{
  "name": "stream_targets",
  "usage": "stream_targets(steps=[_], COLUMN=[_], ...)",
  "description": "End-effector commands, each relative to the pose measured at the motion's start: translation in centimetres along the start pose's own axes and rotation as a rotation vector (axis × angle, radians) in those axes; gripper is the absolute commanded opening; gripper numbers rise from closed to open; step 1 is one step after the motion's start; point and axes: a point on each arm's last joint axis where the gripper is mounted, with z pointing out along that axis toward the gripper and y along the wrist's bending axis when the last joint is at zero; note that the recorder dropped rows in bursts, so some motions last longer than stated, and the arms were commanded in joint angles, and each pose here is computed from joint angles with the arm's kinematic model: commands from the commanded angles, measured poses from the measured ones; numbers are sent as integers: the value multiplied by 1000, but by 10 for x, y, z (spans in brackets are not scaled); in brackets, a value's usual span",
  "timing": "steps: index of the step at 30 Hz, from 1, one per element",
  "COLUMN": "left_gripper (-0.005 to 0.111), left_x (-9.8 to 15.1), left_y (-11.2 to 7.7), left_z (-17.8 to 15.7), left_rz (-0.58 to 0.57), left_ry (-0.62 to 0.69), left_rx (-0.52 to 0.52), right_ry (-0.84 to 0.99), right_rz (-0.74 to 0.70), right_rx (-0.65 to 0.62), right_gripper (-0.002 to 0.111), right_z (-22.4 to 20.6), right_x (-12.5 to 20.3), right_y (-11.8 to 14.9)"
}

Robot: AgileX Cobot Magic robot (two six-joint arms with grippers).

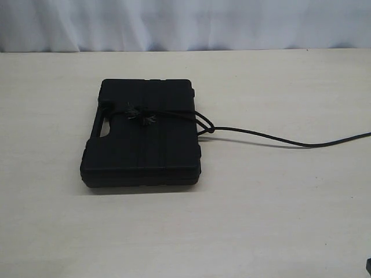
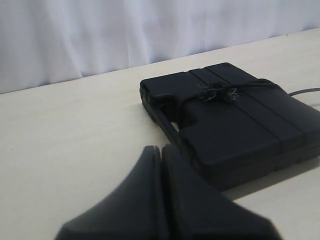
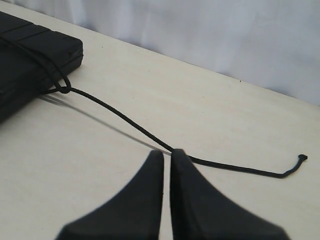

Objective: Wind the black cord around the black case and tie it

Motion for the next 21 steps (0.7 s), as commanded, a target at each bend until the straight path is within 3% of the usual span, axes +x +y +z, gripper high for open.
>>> stream_targets(steps=[1, 21], left_gripper=[0, 0], left_x=[-1, 0], left_y=[0, 0], left_z=[0, 0], left_rz=[0, -3], left_ry=[-12, 0], left_rx=[-6, -3], right_ry=[-1, 14], right_rz=[-8, 47], right_rx=[1, -13], right_gripper=[5, 5], right_z=[0, 0], right_x=[1, 2], right_y=[0, 1])
